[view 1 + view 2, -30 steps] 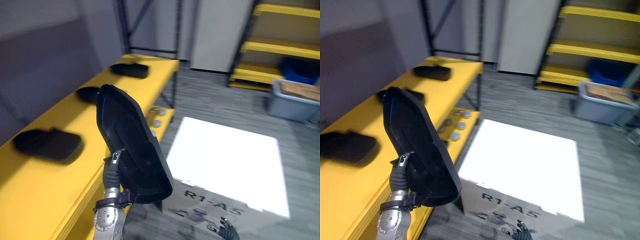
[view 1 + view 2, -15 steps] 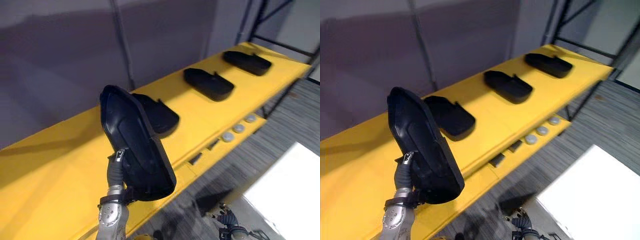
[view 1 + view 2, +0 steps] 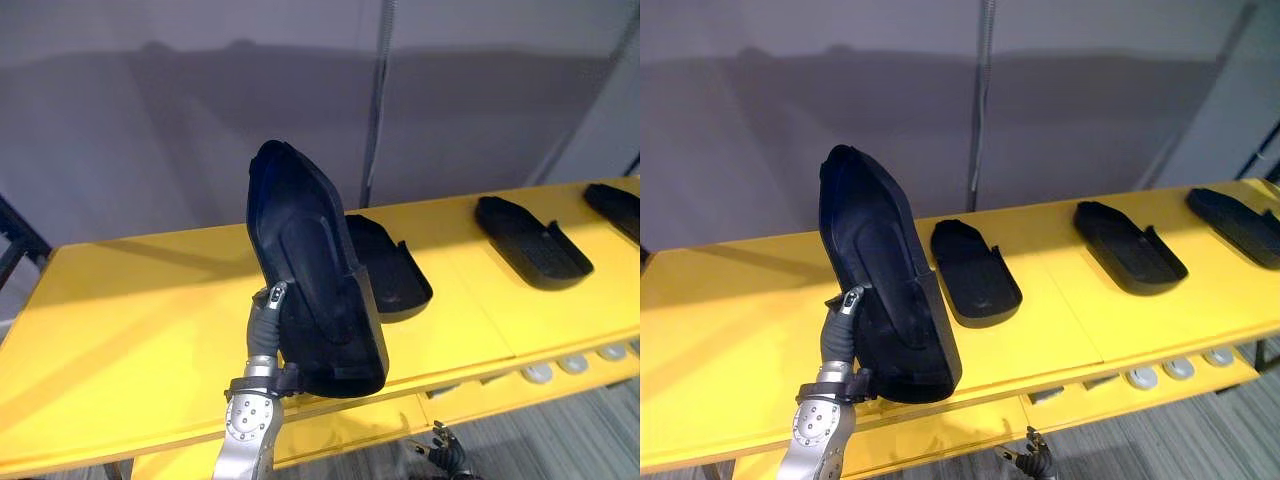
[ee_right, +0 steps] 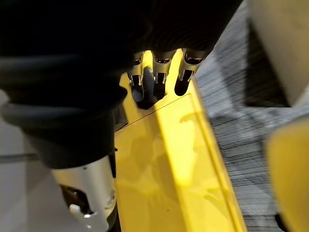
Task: Walk over and take plastic housings, then place them on the shelf
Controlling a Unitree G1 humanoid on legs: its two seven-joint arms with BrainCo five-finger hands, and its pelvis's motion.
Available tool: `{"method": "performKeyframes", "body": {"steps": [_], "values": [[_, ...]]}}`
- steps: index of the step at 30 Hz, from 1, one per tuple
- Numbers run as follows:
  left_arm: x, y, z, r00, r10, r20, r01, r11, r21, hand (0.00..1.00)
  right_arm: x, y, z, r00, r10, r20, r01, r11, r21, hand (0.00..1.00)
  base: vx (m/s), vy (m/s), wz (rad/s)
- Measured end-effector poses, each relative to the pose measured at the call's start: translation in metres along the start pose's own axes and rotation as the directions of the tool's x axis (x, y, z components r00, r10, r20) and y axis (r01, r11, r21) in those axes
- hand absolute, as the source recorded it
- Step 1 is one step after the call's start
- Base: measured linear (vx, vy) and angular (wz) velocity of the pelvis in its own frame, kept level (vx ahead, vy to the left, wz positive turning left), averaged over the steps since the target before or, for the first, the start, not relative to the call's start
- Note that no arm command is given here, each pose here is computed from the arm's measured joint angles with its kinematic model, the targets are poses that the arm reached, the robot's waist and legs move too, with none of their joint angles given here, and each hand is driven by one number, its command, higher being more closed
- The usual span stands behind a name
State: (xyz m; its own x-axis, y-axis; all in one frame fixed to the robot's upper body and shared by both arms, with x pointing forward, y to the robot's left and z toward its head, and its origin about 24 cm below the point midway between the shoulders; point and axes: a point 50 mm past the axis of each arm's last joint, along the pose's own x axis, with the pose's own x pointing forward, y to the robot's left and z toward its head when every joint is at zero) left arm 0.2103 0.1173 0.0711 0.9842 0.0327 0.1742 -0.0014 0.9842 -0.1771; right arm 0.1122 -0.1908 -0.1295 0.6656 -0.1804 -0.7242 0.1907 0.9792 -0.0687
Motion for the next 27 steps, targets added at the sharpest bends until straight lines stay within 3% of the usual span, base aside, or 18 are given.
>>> {"method": "performKeyframes", "body": {"steps": [12, 19, 24, 27], "values": [[-0.003, 0.005, 0.016, 0.997, 0.046, 0.065, -0.045, 0.999, -0.009, 1.0, 0.003, 0.005, 0.013, 0.999, -0.003, 0.047, 0.003, 1.0, 0.014, 0.0, 0.02, 0.031, 0.24], [0.001, 0.001, 0.013, 0.997, 0.04, 0.065, -0.04, 0.999, -0.014, 1.0, 0.004, -0.015, 0.015, 0.997, -0.049, 0.053, 0.053, 0.997, -0.064, 0.0, -0.01, 0.405, 0.32], [0.006, 0.018, -0.002, 0.994, 0.105, 0.008, -0.105, 0.994, 0.041, 1.0, 0.005, 0.046, 0.014, 0.993, 0.111, 0.026, -0.11, 0.993, -0.038, 0.0, -0.04, 0.523, -0.03], [0.006, 0.016, -0.002, 0.995, 0.095, 0.008, -0.095, 0.995, 0.037, 1.0, 0.008, 0.045, 0.026, 0.992, 0.106, 0.071, -0.104, 0.994, -0.037, 0.0, -0.11, 0.345, -0.33]]}}
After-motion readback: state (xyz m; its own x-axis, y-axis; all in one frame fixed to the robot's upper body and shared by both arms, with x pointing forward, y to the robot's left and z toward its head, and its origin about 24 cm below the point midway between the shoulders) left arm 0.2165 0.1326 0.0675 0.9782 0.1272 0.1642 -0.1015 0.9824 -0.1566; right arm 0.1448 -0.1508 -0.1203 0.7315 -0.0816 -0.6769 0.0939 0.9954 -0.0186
